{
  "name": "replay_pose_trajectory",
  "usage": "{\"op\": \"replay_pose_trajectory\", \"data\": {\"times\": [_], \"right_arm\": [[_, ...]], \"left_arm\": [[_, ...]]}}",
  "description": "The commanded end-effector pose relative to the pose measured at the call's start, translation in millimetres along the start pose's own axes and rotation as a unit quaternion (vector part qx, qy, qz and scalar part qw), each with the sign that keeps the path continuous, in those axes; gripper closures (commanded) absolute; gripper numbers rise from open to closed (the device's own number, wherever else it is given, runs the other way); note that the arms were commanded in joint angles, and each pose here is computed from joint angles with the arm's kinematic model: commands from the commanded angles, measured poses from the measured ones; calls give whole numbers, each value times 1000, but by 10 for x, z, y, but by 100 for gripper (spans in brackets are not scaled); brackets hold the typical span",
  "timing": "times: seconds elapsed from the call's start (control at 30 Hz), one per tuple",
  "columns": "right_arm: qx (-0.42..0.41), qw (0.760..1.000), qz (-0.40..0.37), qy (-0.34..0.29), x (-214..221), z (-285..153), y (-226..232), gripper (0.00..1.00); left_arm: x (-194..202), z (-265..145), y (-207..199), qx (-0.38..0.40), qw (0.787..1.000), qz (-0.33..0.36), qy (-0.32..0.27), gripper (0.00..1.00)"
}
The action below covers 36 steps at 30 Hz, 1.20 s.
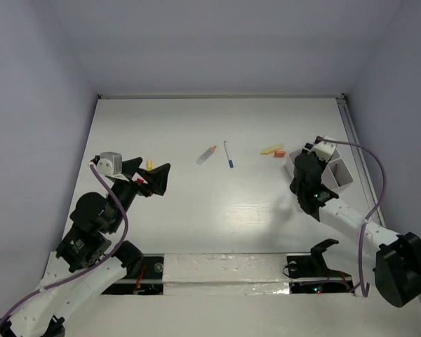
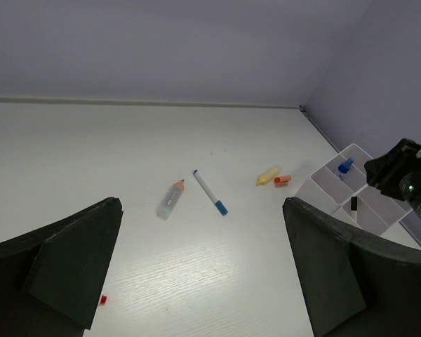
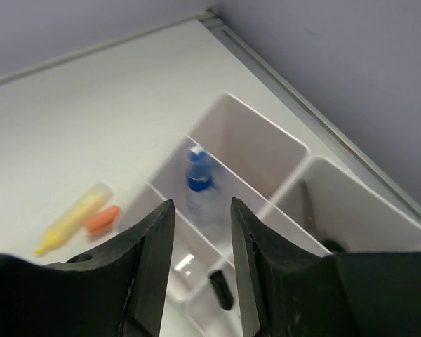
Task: Sort the stationery into containers
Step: Place the pen in the storage box, then pick up the pen from the center of the board.
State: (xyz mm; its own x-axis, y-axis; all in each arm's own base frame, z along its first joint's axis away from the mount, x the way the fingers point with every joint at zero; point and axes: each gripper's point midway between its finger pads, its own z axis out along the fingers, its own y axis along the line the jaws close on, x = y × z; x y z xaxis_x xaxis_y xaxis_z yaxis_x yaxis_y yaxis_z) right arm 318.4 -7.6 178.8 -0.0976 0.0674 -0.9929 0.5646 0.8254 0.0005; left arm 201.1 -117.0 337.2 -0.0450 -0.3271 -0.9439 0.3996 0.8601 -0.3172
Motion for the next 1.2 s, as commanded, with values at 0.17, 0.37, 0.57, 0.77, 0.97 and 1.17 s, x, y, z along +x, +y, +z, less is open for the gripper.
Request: {"op": "replay_pose_trajectory", "data": {"times": [0.17,0.37,0.57,0.77,0.97,1.17], "right_arm": [[-230,969,-54,75,-464,-84,1361,56],[-363,890,-144,234,282,-262,2262,50],[-411,855,-147,279,605,-231,2788,50],[-446,832,-155,293,842,-356,3272,49],[-435,823,-178,318,1285,-320,3491,52],[-384,840,-217,316,1498,-139,3442,55]], "left_arm": [[12,71,-3,-2,1000,6,-3,1],[60,119,26,-9,1000,11,6,1],[106,167,30,-10,1000,15,16,1],[136,193,26,-10,1000,17,21,1],[130,187,32,-12,1000,17,20,1],[134,189,30,-11,1000,18,20,1]]}}
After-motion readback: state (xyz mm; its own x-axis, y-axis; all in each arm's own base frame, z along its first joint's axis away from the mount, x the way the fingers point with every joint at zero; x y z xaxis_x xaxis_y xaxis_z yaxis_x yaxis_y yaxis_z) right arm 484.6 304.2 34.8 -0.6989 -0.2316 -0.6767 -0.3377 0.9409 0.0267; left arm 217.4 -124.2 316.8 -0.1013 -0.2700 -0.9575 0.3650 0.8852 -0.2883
